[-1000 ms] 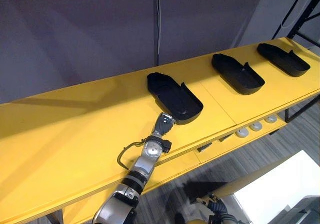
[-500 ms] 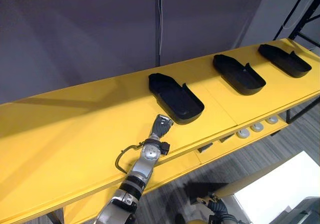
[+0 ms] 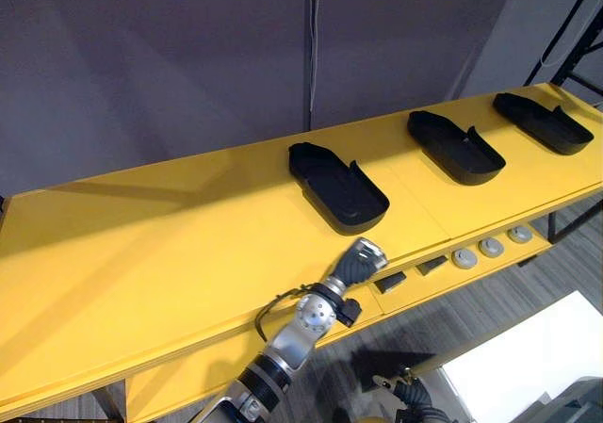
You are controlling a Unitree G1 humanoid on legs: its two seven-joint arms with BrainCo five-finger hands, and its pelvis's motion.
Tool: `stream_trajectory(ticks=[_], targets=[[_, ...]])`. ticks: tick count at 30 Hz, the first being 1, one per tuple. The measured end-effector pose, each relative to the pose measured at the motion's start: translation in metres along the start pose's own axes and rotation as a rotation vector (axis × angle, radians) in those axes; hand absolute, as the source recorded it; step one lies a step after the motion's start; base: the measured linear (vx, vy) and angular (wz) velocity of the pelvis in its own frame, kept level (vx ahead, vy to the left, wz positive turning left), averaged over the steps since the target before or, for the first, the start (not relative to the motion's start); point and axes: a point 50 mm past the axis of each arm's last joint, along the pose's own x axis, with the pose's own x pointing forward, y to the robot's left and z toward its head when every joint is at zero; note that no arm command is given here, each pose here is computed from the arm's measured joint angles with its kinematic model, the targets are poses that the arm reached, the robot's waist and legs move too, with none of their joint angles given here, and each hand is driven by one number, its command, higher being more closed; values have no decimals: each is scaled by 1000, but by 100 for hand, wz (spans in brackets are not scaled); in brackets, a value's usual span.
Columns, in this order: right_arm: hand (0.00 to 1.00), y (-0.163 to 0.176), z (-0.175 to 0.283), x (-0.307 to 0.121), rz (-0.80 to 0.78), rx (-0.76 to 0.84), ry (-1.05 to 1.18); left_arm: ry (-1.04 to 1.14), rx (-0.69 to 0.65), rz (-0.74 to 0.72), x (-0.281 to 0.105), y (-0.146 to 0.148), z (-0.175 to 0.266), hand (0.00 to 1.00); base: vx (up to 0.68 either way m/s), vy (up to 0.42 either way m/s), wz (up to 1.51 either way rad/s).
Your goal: Walk over and take plastic housings, then place them on the shelf
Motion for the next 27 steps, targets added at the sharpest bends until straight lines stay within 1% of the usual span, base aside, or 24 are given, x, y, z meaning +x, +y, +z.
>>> stream_trajectory(ticks=[1, 3, 6, 9, 12, 15, 17, 21, 27], targets=[[0, 0, -1, 0, 0, 0, 1, 1, 4, -20, 0, -4, 0, 100, -26, -4, -5], [0, 1, -1, -1, 7, -10, -1, 8, 55, -81, 4, -18, -1, 100, -18, -4, -5], [0, 2, 0, -1, 11, -12, -8, 34, 109, -104, 9, -22, -5, 100, -16, -6, -8], [0, 4, 0, -1, 16, -9, -9, 38, 138, -95, 13, -18, -5, 100, -14, -3, -13], [0, 5, 1, -1, 18, -7, -12, 37, 173, -55, 19, -11, -3, 100, -18, -1, -14], [0, 5, 1, -1, 19, -6, -14, 9, 173, 34, 26, 5, 6, 100, -24, 5, -7], [0, 6, 1, -1, 19, -4, -14, -1, 163, 111, 30, 21, 11, 100, -35, 11, -9], [0, 7, 2, -1, 20, -1, -15, 35, 162, 176, 33, 37, 8, 100, -44, 7, -6], [0, 9, 3, -1, 22, 9, -17, 90, 159, 222, 32, 50, -1, 100, -30, 4, -3]])
